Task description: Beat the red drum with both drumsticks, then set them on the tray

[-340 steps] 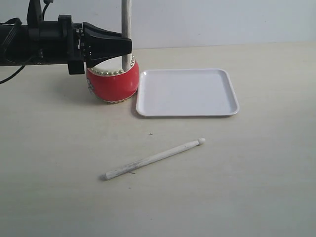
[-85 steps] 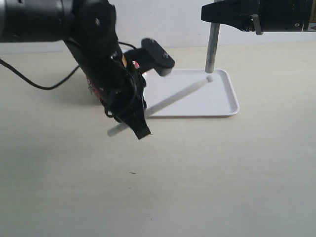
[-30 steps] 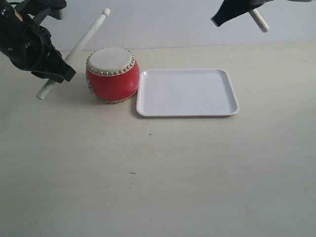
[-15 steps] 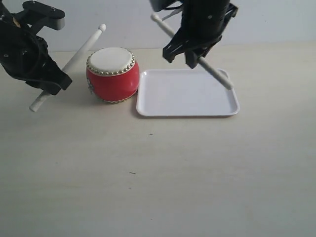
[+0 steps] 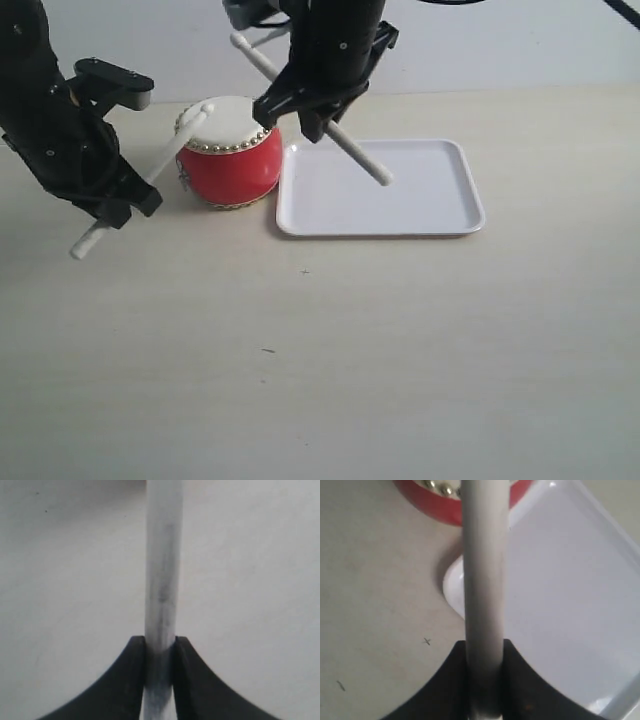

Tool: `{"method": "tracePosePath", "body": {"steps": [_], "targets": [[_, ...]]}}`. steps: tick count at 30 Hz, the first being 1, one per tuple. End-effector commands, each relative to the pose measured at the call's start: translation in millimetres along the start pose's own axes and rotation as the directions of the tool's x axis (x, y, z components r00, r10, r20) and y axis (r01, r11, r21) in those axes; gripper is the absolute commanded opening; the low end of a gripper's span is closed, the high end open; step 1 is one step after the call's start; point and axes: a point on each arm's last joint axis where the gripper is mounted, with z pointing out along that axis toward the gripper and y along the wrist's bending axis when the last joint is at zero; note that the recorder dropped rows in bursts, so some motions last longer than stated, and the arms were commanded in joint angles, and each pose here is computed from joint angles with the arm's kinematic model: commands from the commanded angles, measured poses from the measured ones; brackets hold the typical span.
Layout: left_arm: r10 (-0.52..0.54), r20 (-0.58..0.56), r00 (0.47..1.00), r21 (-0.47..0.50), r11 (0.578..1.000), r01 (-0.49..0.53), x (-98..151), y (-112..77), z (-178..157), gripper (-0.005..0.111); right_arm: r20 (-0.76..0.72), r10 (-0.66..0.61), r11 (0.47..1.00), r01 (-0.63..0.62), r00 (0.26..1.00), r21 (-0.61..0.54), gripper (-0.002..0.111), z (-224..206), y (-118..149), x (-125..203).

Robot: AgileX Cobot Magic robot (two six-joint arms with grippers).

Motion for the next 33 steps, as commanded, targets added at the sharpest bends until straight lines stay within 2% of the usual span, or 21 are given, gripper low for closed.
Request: {"method": "tracePosePath", "body": {"steps": [1,6,9,13,19,23,25,28,29,31,33], "targets": [[-0.052,0.033,0.998,-0.073,0.996,0.054,9,6.0,-40,0.0,0.013,-0.015,0.997,0.016,1.0,-0.074,0.0,15,6,-6],[-0.062,0.115,0.991,-0.083,0.994,0.072,14,5.7,-71,0.0,-0.064,-0.016,0.997,0.011,0.998,-0.08,0.0,72,5,-6],[-0.064,0.122,0.99,-0.081,0.994,0.075,15,5.4,-73,0.0,-0.092,0.014,0.997,-0.021,0.996,-0.075,0.0,77,4,-9],[-0.063,0.086,0.994,-0.074,0.995,0.07,10,5.7,-56,0.0,0.03,0.06,0.998,-0.06,0.998,-0.002,0.0,39,-4,-27],[-0.063,0.025,0.998,-0.026,0.998,0.064,2,2.8,-15,0.0,0.191,0.065,0.997,-0.069,0.979,0.017,0.0,-30,-6,-36],[-0.015,-0.108,0.994,0.01,1.0,0.016,4,0.0,29,0.0,0.209,0.065,0.998,-0.067,0.976,0.003,0.0,-38,-5,-35],[-0.022,-0.134,0.991,-0.001,1.0,0.022,3,1.3,38,0.0,0.178,0.06,0.997,-0.05,0.982,-0.057,0.0,-20,1,-36],[-0.045,-0.093,0.995,-0.013,0.999,0.044,-2,3.3,11,0.0,0.086,0.042,0.992,-0.031,0.995,-0.12,0.0,28,6,-34],[-0.047,-0.052,0.998,-0.02,0.999,0.046,0,3.7,-11,0.0,0.03,0.04,0.992,-0.036,0.999,-0.124,0.0,57,6,-31],[-0.063,0.017,0.998,-0.032,0.997,0.064,3,3.8,-43,0.0,-0.033,0.042,0.99,-0.046,0.999,-0.132,0.0,89,7,-27],[-0.075,0.074,0.994,-0.04,0.996,0.078,8,3.5,-64,0.0,-0.057,0.058,0.989,-0.065,0.997,-0.133,0.0,101,8,-24]]}}
